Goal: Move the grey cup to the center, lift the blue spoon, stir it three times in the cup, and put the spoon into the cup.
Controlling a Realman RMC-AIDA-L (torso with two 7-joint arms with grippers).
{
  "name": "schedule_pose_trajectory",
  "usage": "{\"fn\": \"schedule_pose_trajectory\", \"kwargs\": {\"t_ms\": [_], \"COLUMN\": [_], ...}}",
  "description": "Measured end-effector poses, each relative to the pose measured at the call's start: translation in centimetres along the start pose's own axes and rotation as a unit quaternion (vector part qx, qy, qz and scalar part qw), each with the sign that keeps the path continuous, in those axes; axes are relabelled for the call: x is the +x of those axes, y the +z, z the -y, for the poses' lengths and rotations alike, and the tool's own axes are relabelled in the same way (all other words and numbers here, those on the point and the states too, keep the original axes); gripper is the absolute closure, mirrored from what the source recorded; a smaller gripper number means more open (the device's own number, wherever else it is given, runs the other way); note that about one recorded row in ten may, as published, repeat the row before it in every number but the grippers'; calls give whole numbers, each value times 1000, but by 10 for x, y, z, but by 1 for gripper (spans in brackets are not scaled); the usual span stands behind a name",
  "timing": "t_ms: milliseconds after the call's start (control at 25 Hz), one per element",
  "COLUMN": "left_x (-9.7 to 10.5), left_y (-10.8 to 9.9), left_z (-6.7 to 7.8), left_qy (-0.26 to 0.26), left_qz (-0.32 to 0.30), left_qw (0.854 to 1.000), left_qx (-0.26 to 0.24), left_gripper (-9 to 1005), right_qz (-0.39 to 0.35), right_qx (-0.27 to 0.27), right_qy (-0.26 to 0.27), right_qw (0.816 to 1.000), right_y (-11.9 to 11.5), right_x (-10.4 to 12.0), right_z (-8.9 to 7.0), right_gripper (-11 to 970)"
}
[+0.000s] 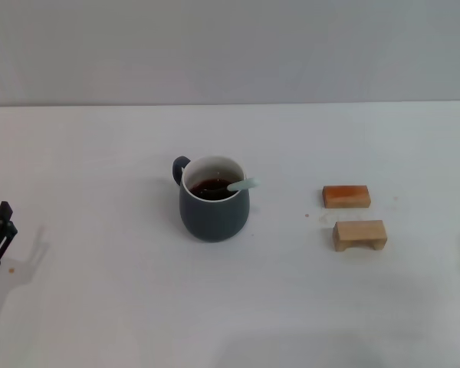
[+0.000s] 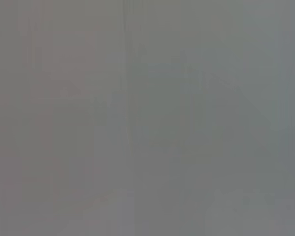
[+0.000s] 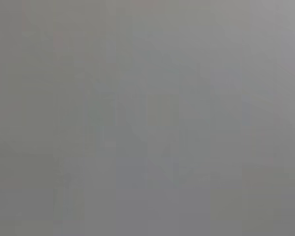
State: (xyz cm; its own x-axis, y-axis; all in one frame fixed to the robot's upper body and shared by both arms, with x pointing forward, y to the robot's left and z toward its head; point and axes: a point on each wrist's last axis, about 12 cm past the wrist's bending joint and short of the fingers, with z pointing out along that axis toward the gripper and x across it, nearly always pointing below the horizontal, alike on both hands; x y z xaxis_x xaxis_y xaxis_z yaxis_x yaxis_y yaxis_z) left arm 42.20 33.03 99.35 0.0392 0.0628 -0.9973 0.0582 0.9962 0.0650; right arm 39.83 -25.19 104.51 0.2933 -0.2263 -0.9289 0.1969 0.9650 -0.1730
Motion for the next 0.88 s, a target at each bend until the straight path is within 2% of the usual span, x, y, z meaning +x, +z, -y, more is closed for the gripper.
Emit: {"fn": "schedule_pose_trajectory", "kwargs": {"t_ms": [160,440,880], "left_x": [-1,0,1], "left_y": [4,5,2], "left_z": [-3,-5,-6], "left_qy": [2,4,3], "left_qz": [1,-4,-4], "left_qw": [1000,1000,1000], "left_qx": [-8,-13,-16], "left_gripper": [134,134,134], "right_qz": [-44,-61,-49], "right_qx": [-4,-29,-36], "right_qy": [32,41,43], "right_qw": [998,997,997], "right_y": [-19,-25,-30], "right_x": [17,20,18], "right_z": [10,2,1], "right_gripper": [453,330,334]}}
